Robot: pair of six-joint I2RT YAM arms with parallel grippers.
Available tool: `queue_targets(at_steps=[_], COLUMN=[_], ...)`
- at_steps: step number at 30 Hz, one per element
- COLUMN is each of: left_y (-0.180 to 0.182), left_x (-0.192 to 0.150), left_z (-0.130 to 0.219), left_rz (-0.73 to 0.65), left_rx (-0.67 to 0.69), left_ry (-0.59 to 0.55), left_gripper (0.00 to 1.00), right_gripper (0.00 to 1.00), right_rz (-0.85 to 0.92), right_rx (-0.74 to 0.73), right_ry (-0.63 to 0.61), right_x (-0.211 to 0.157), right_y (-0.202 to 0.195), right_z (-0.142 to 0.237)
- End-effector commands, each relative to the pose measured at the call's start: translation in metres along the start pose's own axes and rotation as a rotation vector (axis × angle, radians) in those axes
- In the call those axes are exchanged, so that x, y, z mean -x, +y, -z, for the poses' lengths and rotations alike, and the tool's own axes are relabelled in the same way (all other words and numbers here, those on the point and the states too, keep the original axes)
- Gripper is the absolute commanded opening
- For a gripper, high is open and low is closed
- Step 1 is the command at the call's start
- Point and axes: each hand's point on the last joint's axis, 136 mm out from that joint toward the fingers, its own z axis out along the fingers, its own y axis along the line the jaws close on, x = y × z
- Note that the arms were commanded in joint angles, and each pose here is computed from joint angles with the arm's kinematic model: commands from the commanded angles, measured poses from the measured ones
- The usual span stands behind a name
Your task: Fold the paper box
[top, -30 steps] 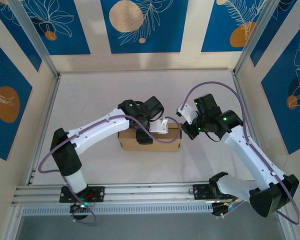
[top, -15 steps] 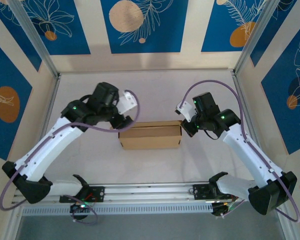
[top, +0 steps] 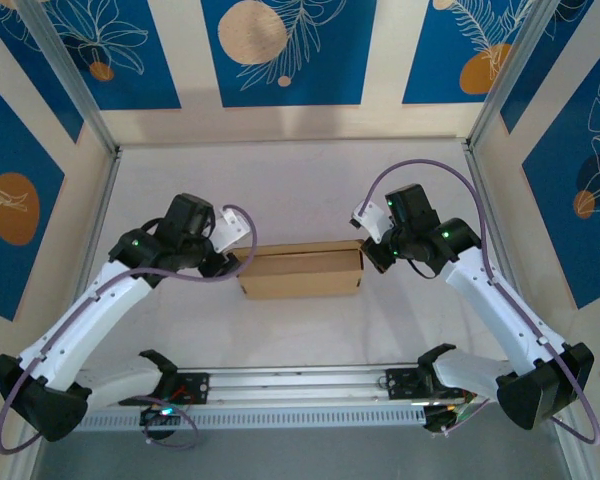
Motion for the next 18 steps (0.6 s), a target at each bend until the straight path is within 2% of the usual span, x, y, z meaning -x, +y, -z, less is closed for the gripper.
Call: queue_targets(at_steps=[1,10,18], left_y=[-0.005,0.001,-0.001], left_x=[-0.005,-0.011,-0.016], left_z=[-0.005,-0.004,-0.019], left_rz=[-0.039,-0.021,-0.001], left_rx=[-0.033,-0.020,-0.035], left_ry=[-0.003,0.036,0.052], left_gripper=[0.50,0.17,0.17], right_gripper=[0.00,0.00,0.00], right_rz=[0.021,0.020,0.029], right_rx=[-0.018,-0.016,-0.030], right_ry=[-0.027,-0.028,-0.034], right_x=[0.006,0.008,0.006], right_y=[-0.003,-0.004,-0.005], right_z=[0.008,0.006,0.009])
